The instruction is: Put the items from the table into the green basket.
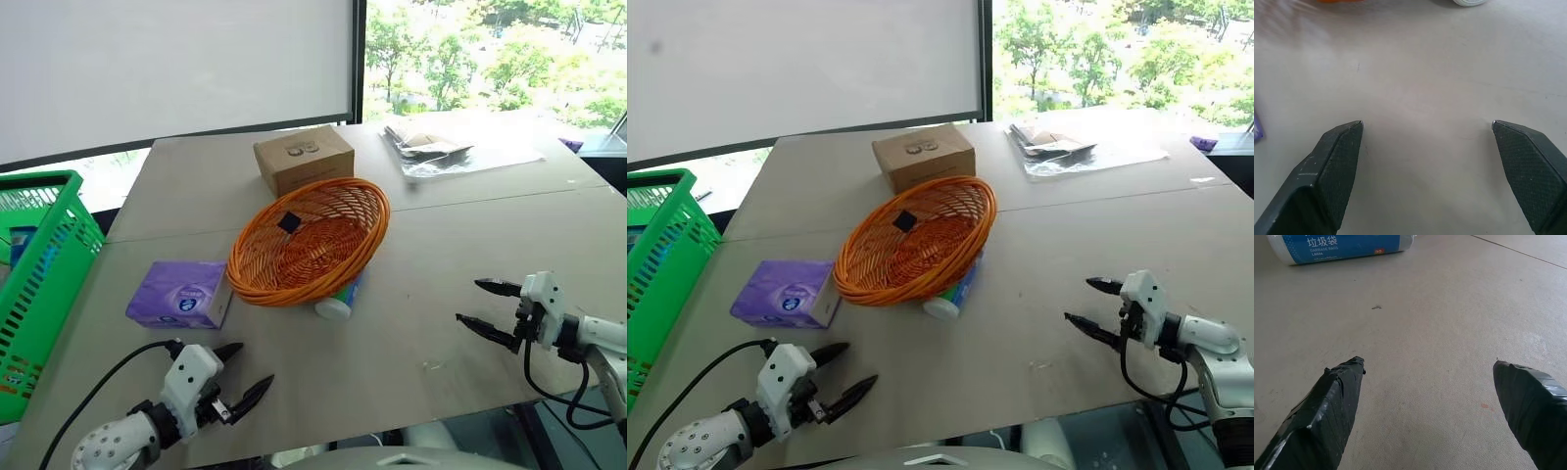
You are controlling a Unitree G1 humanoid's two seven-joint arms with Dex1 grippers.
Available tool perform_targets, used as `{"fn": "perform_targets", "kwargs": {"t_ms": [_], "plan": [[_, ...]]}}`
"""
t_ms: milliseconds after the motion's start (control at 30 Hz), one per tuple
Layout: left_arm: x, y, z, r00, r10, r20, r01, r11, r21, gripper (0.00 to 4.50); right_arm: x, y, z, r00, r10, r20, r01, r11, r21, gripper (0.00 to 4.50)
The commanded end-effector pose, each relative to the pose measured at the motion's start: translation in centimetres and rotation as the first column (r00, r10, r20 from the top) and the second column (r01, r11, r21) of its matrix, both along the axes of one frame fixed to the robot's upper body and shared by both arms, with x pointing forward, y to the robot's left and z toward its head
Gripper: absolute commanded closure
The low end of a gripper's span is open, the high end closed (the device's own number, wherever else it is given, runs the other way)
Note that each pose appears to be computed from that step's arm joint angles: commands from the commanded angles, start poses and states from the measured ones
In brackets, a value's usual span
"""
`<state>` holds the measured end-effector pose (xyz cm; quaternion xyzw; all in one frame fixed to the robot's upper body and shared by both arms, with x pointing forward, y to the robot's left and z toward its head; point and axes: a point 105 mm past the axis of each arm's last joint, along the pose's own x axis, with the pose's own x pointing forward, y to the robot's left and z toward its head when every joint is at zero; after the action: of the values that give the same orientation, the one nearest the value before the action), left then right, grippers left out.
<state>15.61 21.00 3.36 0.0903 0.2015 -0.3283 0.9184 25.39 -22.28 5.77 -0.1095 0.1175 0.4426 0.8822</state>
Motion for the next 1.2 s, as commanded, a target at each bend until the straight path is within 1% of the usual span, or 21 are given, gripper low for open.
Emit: {"fn": "perform_targets", "kwargs": {"t_ms": [33, 400, 467, 533, 567, 633, 700, 767, 800, 900, 967, 1067, 1133, 1200], "plan": [[0.2, 0.3, 0.8, 0.999, 0.016, 0.041, -0.016, 1.0, -0.017, 0.16, 0.6, 0.0, 1.4, 0.998, 0.015, 0.056, -0.016, 1.0, 0.009, 0.0], [0.4, 0.4, 1.4, 0.997, 0.034, 0.074, -0.032, 0.999, -0.038, 0.16, 1.8, 1.0, 2.5, 0.994, 0.056, 0.091, -0.057, 0.998, 0.006, 0.0], [0.5, 0.4, 1.7, 0.996, 0.031, 0.082, -0.027, 0.998, -0.048, 0.16, 2.2, 1.7, 3.5, 0.99, 0.083, 0.118, -0.084, 0.996, 0.002, 0.0], [0.5, 0.3, 2.4, 0.996, 0.024, 0.091, -0.017, 0.997, -0.07, 0.16, 2.7, 3.0, 5.5, 0.981, 0.113, 0.155, -0.118, 0.993, 0.024, 0.0], [0.5, 0.3, 2.6, 0.995, 0.021, 0.093, -0.014, 0.997, -0.078, 0.16, 2.8, 3.3, 6.0, 0.979, 0.119, 0.163, -0.126, 0.991, 0.033, 0.0], [0.2, -0.1, 3.9, 0.998, 0.0, 0.064, 0.011, 0.984, -0.176, 0.16, 2.5, 4.8, 7.7, 0.941, 0.258, 0.221, -0.242, 0.965, -0.099, 0.0], [-0.2, -0.6, 5.6, 0.995, -0.057, 0.078, 0.073, 0.972, -0.225, 0.16, 2.7, 6.7, 10.6, 0.88, 0.386, 0.277, -0.338, 0.918, -0.207, 0.0], [-0.6, -0.6, 6.9, 0.99, -0.104, 0.093, 0.122, 0.966, -0.226, 0.16, 2.9, 8.5, 13.1, 0.82, 0.476, 0.317, -0.399, 0.873, -0.28, 0.0], [-0.7, -0.4, 7.6, 0.986, -0.126, 0.107, 0.147, 0.967, -0.209, 0.16, 2.9, 9.3, 14.0, 0.789, 0.527, 0.316, -0.437, 0.843, -0.315, 0.0], [-0.9, 0.4, 9.5, 0.975, -0.179, 0.13, 0.198, 0.969, -0.146, 0.16, 3.1, 11.7, 15.4, 0.691, 0.652, 0.311, -0.521, 0.748, -0.41, 0.0], [-0.8, 1.0, 10.7, 0.971, -0.188, 0.15, 0.206, 0.972, -0.114, 0.16, 3.1, 13.3, 15.9, 0.622, 0.717, 0.315, -0.569, 0.69, -0.446, 0.0], [-0.6, 1.8, 12.3, 0.967, -0.172, 0.188, 0.184, 0.981, -0.052, 0.16, 2.5, 15.1, 15.4, 0.508, 0.816, 0.275, -0.636, 0.571, -0.518, 0.0], [-0.8, 2.2, 12.7, 0.97, -0.155, 0.188, 0.16, 0.987, -0.012, 0.16, 2.3, 15.7, 14.7, 0.457, 0.855, 0.247, -0.661, 0.512, -0.549, 0.0], [-1.2, 3.1, 12.7, 0.977, -0.113, 0.18, 0.107, 0.993, 0.044, 0.16, 2.8, 16.4, 14.2, 0.42, 0.874, 0.246, -0.654, 0.479, -0.585, 0.0]]}}
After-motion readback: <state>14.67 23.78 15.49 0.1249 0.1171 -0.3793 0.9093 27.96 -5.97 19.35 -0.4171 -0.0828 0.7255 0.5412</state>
